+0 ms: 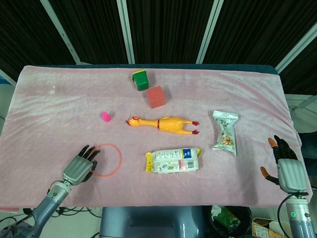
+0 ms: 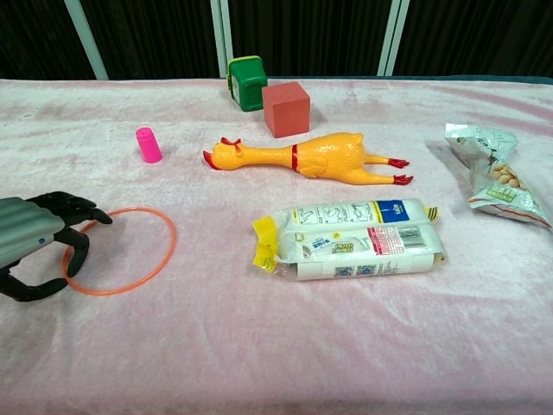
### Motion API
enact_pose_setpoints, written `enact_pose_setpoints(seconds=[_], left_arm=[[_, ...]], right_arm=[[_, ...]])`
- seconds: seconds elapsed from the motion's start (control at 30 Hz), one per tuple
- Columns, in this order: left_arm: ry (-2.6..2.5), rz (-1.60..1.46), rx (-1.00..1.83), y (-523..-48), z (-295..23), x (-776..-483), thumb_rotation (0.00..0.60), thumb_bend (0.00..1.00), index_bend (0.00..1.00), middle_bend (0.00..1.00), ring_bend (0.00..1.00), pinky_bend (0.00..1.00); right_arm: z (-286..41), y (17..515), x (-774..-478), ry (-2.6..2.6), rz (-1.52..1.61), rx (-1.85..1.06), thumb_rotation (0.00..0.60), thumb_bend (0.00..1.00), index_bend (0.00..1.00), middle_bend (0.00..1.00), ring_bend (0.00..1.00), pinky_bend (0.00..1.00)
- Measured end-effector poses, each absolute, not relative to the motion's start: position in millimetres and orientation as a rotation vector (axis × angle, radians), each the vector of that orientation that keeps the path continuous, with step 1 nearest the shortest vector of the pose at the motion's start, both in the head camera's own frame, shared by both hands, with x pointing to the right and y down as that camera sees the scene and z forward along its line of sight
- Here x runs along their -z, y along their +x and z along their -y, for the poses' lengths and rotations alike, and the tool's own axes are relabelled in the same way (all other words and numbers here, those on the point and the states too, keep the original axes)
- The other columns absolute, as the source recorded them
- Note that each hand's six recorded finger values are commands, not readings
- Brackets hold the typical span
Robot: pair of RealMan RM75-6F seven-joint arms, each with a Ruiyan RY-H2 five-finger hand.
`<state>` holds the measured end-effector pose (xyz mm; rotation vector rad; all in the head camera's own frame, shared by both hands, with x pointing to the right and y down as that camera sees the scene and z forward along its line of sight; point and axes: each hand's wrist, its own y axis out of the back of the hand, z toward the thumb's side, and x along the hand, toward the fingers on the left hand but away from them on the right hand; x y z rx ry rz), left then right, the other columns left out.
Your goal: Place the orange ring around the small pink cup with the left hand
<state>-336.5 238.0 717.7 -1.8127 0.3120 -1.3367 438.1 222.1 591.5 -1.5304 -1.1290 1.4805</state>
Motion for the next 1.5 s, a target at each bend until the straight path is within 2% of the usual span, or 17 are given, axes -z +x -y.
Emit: enact_pose_setpoints(seconds=[0.73,1.5], left_arm=[[-1.822,-0.326,1.348,-338.3,-235.6,-715.5,0.600,0.39,0.57,0.12,0.00,0.00],[-1.843,-0.343,1.378,-340.0,-232.7,-715.9,0.600,0.45,0.63,0.17,0.00,0.00]], right_arm=[[-221.4,438.2,-588.3,-1.529,1.135,-1.473,0.600,0.20,0.00,0.00,0.00,0.18],[-221.1,436.9,-587.0,-1.533,1.133,-1.468,0.600,0.20,0.00,0.00,0.00,0.18]])
